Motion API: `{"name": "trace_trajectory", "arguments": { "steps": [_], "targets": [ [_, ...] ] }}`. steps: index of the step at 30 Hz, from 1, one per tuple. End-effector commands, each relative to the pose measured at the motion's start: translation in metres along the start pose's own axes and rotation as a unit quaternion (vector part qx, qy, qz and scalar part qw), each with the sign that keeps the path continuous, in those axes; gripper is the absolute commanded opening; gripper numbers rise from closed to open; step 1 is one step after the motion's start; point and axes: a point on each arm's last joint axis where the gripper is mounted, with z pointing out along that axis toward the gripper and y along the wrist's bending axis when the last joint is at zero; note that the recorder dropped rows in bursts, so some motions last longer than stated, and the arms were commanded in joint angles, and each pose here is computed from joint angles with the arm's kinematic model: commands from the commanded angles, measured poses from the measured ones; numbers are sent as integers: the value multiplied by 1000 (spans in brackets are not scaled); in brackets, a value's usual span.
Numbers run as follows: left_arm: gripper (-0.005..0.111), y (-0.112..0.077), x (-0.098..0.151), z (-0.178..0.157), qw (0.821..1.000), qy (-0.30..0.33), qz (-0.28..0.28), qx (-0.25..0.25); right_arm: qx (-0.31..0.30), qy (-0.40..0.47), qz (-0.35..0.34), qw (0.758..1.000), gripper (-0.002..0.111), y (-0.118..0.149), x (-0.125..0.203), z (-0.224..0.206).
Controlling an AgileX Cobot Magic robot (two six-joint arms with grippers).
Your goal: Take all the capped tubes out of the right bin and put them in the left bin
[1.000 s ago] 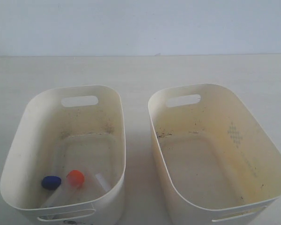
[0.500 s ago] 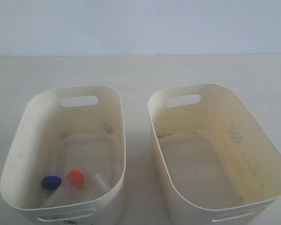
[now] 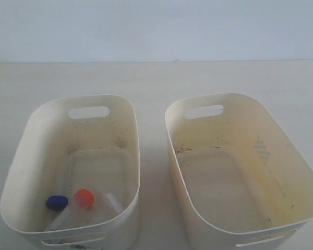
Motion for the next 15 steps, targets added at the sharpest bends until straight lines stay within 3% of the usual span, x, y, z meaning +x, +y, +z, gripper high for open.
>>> {"name": "trace_trajectory", "arguments": {
  "steps": [1,6,13,15],
  "targets": [
    [4,0,-2,-1,1000,-7,-3,1,4,11,0,1000,1,0,15,1],
    [4,0,-2,-1,1000,-7,-3,1,3,15,-2,1000,1,0,27,-2],
    [4,0,-2,-1,1000,-7,-3,1,-19,90,-7,996,1,4,42,-9],
    [4,0,-2,-1,1000,-7,-3,1,-11,103,18,994,1,3,45,-10]
  ]
}}
